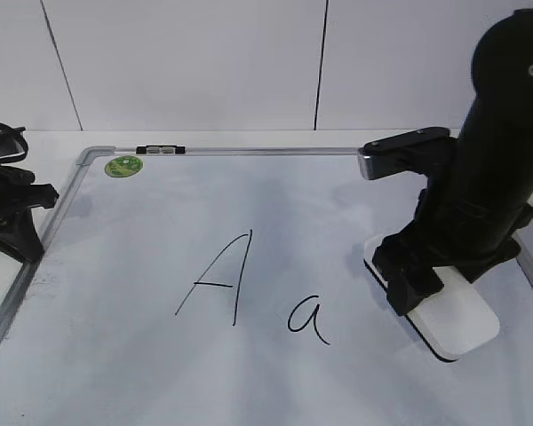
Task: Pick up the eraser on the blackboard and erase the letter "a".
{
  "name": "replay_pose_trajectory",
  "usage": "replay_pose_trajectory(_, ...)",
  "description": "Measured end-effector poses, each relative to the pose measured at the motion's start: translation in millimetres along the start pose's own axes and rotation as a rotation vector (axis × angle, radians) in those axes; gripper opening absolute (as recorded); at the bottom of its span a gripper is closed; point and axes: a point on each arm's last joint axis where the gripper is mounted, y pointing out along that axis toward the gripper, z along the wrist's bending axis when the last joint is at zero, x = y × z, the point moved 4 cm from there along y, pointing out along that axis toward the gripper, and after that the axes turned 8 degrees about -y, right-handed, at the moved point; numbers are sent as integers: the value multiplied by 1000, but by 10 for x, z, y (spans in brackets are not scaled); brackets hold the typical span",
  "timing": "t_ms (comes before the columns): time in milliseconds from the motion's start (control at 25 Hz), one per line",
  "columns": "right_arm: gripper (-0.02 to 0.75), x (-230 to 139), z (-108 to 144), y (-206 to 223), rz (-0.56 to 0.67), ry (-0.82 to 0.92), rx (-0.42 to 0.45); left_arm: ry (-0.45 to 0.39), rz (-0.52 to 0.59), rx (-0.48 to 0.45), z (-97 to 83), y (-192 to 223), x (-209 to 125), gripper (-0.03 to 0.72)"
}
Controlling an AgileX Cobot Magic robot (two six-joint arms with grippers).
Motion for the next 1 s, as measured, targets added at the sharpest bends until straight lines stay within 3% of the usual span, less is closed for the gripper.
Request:
replay_pose_trajectory(200, 531, 158, 114, 164, 60, -41, -2, 0, 0, 0, 0, 0, 0, 31)
replay_pose_trajectory(440, 531, 330, 142, 220, 60, -56, -66, 0, 0, 0, 0, 0, 0, 30)
replay_pose_trajectory(1000, 531, 492, 189, 537, 83, -41, -41, 0, 0, 0, 0, 0, 0, 30)
